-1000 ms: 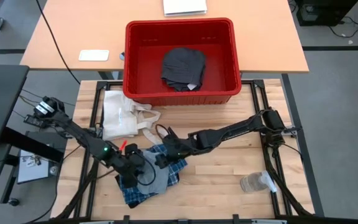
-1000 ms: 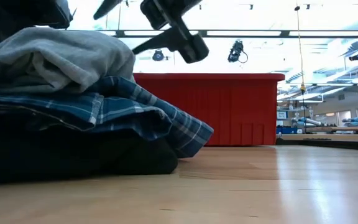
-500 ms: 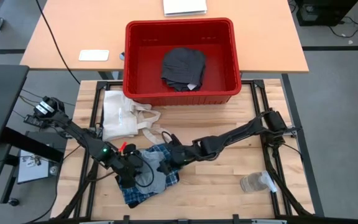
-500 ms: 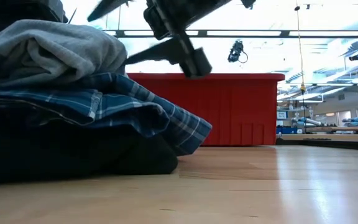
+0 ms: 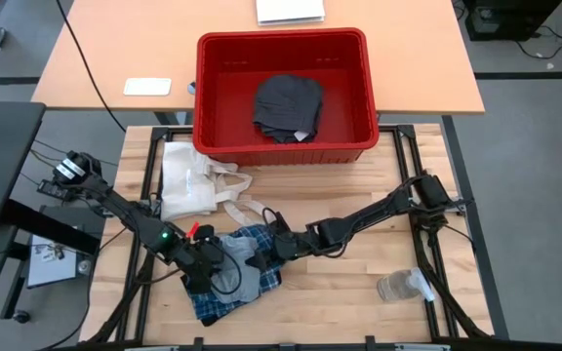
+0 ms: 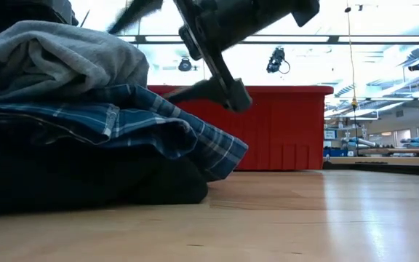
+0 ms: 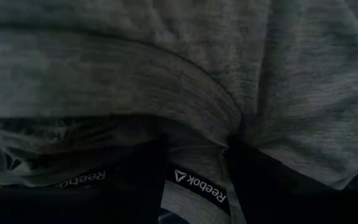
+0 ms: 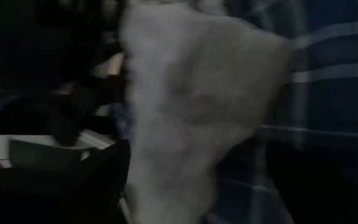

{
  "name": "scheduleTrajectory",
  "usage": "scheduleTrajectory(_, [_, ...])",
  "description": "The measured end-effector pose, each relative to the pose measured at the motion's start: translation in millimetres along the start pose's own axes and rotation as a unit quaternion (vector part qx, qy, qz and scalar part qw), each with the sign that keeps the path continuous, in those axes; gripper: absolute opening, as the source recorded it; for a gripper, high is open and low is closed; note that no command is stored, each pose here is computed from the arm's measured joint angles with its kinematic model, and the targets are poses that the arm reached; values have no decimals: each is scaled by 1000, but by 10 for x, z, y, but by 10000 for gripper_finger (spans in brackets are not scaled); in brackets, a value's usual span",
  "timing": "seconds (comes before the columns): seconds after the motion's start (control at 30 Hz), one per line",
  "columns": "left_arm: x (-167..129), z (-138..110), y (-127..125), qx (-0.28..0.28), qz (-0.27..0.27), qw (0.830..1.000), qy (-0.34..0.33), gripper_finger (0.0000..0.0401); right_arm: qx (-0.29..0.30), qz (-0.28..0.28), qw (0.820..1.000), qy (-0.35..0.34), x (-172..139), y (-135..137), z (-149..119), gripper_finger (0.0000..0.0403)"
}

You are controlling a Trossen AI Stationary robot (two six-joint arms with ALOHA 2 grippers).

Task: Fold laundry
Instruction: Put the gray shirt into the red bin

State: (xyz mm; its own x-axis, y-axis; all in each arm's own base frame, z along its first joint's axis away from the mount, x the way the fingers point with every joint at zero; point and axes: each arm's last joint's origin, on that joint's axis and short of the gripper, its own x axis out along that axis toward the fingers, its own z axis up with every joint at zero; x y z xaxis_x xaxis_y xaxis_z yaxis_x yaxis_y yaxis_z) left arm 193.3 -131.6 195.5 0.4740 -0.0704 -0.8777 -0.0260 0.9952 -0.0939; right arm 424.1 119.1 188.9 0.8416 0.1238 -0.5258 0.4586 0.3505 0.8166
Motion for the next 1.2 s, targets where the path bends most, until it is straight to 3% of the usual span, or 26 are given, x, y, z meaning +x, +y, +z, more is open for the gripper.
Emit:
scheduleTrajectory(0.13, [1,8,-6,4,-3,1000,-5,173,-1,0,1000,-23,-9,21,-9,396])
scheduleTrajectory(0.63, [43,200,167,-40,32,997,-61,173,-17,3,999,-51,7,3,149,352])
scheduleTrajectory(0.97, [60,359,315,-82,61,988,-114,173,-26,-6,999,-33,19,-52,281,241])
scheduleTrajectory(1.2, [75,345,377,-83,53,992,-84,173,-29,-35,999,-14,18,-114,259,156])
